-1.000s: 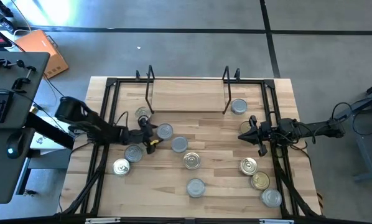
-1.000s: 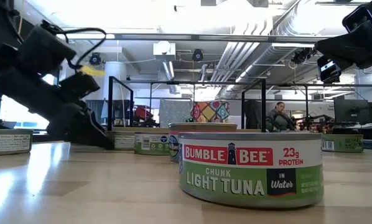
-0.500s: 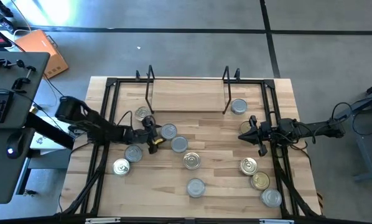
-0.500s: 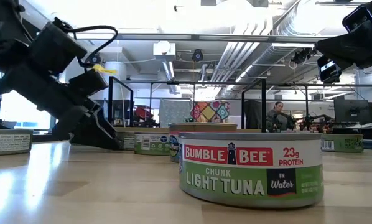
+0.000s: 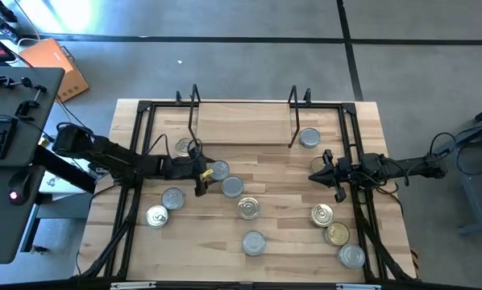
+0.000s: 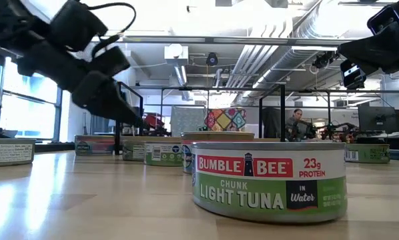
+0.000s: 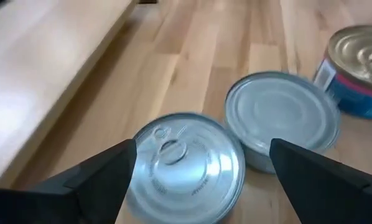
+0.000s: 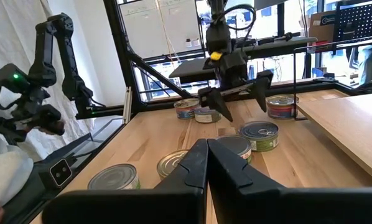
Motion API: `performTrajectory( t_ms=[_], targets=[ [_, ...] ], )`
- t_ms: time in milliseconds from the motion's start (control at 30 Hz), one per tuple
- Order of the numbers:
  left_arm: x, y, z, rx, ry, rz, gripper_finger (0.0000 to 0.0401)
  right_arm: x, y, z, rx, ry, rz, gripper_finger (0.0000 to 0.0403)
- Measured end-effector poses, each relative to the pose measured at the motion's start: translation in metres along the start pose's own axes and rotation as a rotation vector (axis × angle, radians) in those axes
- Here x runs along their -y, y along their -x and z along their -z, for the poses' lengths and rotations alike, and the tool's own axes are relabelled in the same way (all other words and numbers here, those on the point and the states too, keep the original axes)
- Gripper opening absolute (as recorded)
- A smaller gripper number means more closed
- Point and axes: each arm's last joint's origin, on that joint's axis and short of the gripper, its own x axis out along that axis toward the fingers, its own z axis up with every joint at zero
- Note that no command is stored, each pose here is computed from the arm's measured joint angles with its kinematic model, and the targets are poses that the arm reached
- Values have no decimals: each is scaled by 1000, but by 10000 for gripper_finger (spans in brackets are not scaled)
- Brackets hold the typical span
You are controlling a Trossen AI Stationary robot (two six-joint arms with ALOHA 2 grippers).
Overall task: Stack canned seafood by type on shelf
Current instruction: Put the top right green and blue tuna can on the shelf
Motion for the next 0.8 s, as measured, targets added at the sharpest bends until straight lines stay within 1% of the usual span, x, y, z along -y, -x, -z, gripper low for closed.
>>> performTrajectory(
  t_ms=[167,367,467,600,800],
  targets=[
    [-9,-15,8,-88,17,83,338,0,0,0,0,0,-1,0],
    [-6,-17,14,-161,-1,92,324,0,0,0,0,0,0,0],
    [-1,-9,18,-227,6,95,324,0,0,0,0,0,0,0],
    [10,8,20,-286,10,98,324,0,0,0,0,0,0,0],
    [25,42,19,-297,-2,72,324,0,0,0,0,0,0,0]
  ],
)
